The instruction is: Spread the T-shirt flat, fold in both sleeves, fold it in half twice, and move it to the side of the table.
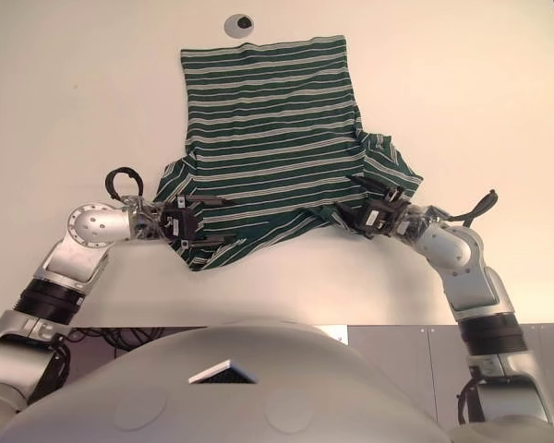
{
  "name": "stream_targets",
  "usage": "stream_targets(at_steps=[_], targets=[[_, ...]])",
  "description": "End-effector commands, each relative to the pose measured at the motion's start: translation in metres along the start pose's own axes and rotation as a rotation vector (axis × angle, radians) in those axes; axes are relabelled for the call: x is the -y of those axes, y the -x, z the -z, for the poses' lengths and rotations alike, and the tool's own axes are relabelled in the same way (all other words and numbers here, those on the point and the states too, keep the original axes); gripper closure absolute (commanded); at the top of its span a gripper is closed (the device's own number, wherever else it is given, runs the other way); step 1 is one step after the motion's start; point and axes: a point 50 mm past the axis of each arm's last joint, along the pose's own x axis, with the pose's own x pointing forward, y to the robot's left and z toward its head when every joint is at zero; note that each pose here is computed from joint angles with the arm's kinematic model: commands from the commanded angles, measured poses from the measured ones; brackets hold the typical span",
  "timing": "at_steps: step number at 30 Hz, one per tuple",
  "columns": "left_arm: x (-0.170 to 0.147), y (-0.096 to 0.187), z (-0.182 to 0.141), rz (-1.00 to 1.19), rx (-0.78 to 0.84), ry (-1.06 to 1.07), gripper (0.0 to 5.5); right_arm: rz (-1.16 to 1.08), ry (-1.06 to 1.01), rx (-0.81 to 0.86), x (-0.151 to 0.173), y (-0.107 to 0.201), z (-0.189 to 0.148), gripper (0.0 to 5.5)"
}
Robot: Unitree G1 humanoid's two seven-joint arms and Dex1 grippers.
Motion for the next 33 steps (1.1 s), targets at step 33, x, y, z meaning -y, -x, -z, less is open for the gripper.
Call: stream_targets(at_steps=[33], targets=[[0.060,0.017,0.013,0.192,-0.060,0.217,2.63,-0.328,-0.129,-0.202,-0.024,0.078,0.014,2.89]])
